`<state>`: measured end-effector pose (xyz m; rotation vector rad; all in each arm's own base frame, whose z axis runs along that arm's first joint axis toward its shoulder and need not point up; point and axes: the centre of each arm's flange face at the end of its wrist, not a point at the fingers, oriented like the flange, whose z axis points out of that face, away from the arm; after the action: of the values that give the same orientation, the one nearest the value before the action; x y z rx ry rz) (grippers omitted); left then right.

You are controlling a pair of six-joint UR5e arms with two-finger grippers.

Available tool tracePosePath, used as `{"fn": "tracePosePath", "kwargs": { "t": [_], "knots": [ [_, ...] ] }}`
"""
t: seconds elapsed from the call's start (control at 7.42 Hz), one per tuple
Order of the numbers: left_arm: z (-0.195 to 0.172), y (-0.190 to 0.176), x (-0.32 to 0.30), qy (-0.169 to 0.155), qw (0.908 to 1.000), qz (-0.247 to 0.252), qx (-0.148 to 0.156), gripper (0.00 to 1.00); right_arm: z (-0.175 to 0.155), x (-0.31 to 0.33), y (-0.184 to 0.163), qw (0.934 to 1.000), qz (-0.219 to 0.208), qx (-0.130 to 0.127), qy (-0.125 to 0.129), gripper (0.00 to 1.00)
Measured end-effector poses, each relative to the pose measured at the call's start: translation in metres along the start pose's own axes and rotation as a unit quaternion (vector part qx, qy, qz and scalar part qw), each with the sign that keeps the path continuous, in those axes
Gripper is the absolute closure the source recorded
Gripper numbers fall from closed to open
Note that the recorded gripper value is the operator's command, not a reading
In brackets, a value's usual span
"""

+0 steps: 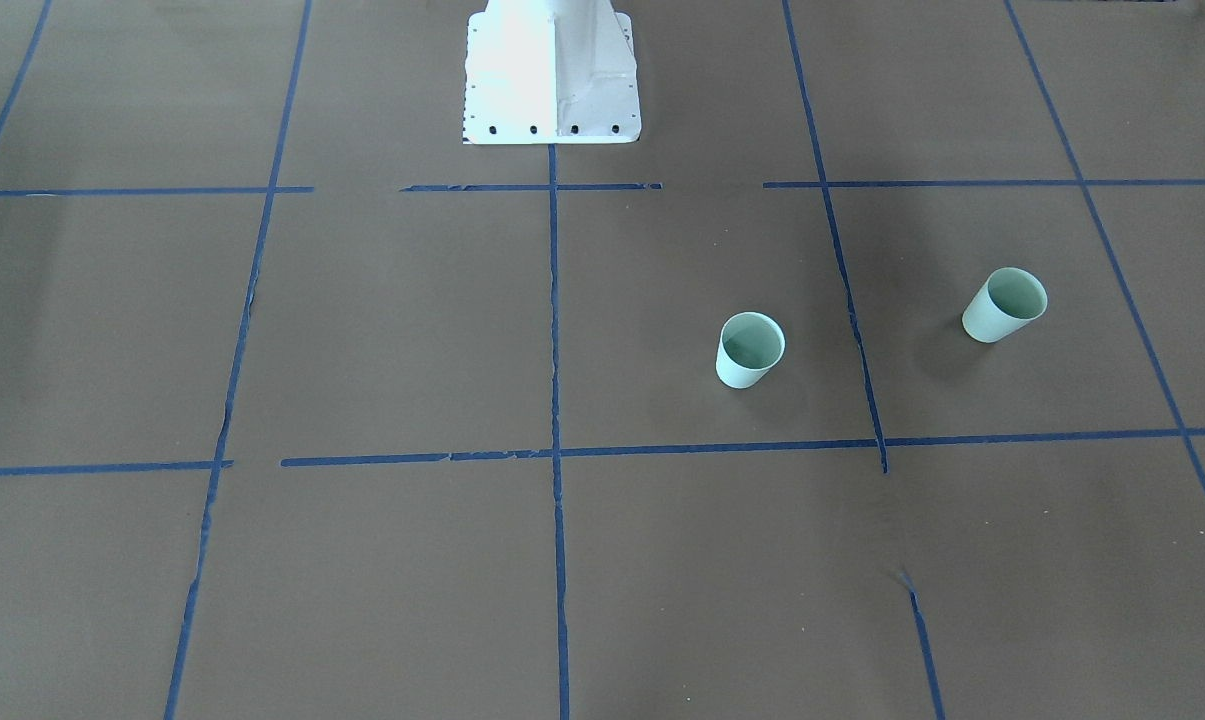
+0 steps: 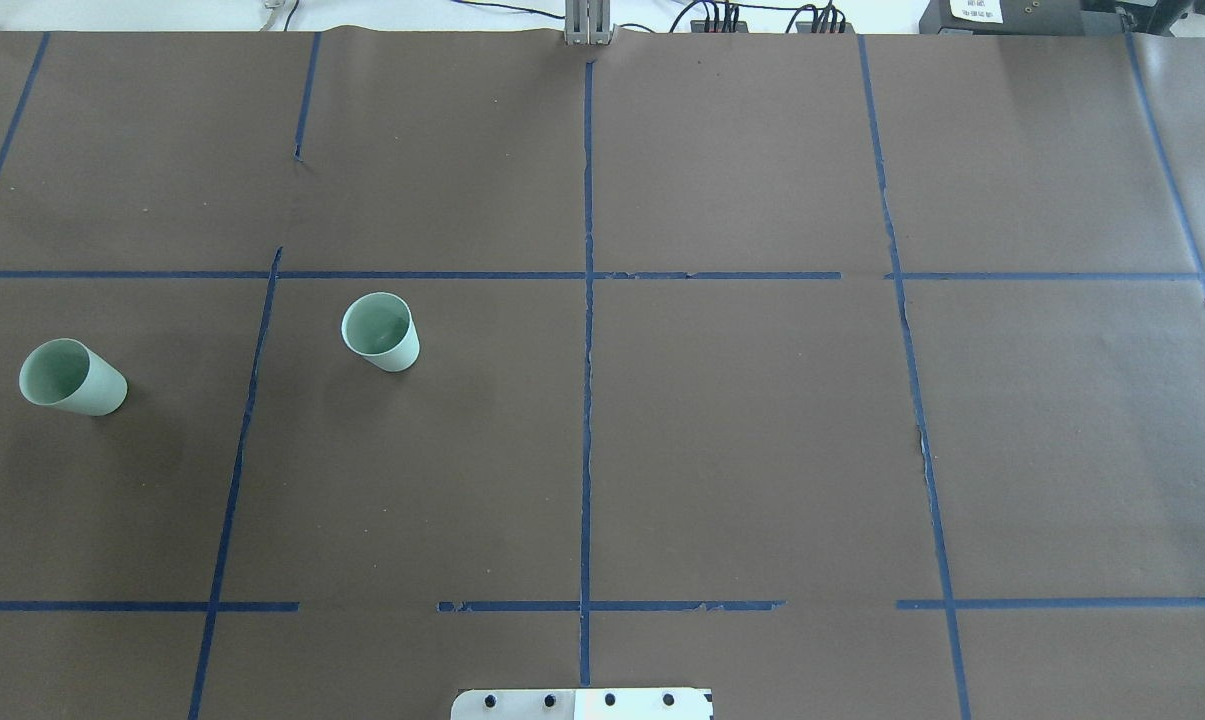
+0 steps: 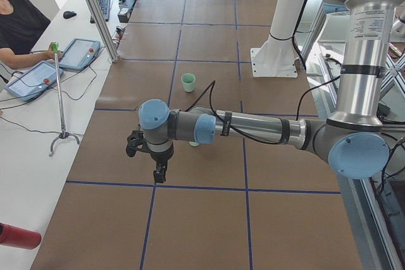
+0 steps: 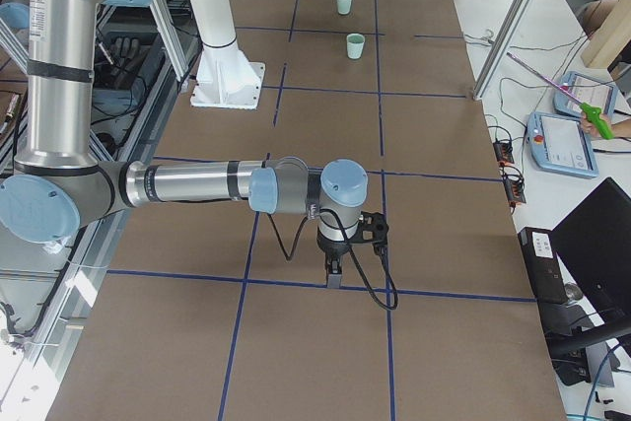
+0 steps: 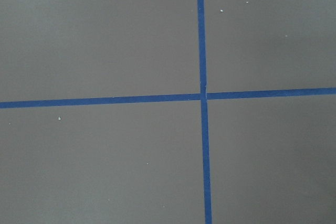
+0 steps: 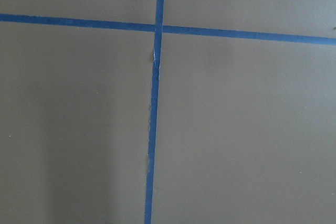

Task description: Stack cups

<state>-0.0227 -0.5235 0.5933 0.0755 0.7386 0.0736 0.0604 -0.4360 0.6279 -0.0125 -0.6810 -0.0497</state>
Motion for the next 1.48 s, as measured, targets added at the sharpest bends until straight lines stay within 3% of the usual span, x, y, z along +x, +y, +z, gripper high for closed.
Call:
{"fn": "tracePosePath", "kwargs": {
  "t": [0.27, 0.67, 1.48],
  "knots": [
    [0.026, 0.004, 0.048, 0.009, 0.9995, -0.030, 0.002, 0.00, 0.000, 0.000, 0.000, 1.0000, 0.000, 0.000, 0.000, 0.00],
    [0.068, 0.041, 0.089, 0.038, 0.9967, -0.069, 0.017, 0.00, 0.000, 0.000, 0.000, 1.0000, 0.000, 0.000, 0.000, 0.00],
    [0.118, 0.071, 0.153, 0.071, 0.9939, -0.083, -0.010, 0.00, 0.000, 0.000, 0.000, 1.0000, 0.000, 0.000, 0.000, 0.00]
  ]
}}
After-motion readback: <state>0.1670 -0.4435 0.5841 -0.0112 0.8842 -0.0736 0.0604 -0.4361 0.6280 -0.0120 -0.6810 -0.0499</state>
